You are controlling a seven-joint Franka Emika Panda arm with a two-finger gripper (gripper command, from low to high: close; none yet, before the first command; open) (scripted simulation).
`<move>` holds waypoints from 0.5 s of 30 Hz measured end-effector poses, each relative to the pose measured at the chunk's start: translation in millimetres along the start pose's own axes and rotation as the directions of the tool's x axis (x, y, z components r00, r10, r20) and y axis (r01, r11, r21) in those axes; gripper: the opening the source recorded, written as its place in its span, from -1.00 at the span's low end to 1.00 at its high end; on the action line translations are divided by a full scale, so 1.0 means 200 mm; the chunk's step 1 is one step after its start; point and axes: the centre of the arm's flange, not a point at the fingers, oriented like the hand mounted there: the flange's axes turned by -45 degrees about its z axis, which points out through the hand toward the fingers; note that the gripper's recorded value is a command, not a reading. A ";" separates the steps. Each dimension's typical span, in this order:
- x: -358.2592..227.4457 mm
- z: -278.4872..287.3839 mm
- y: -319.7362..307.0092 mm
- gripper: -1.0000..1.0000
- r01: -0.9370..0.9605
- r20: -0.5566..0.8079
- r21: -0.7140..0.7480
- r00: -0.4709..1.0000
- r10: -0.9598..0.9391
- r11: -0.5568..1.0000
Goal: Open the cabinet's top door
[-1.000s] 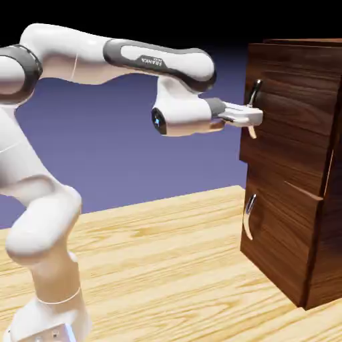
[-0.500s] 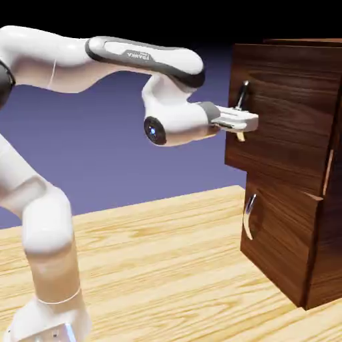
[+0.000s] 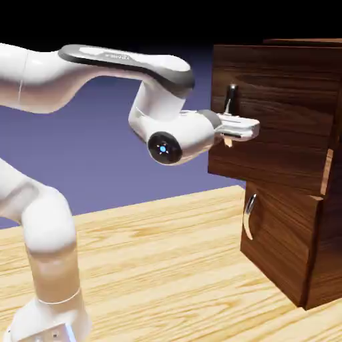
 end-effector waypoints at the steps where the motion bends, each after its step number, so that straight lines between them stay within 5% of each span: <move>1: 0.00 -0.03 -0.02 -1.00 0.000 0.000 -0.027 1.000 0.000 1.000; 15: 0.00 -0.40 -0.37 -1.00 0.000 0.000 -0.381 1.000 0.000 0.925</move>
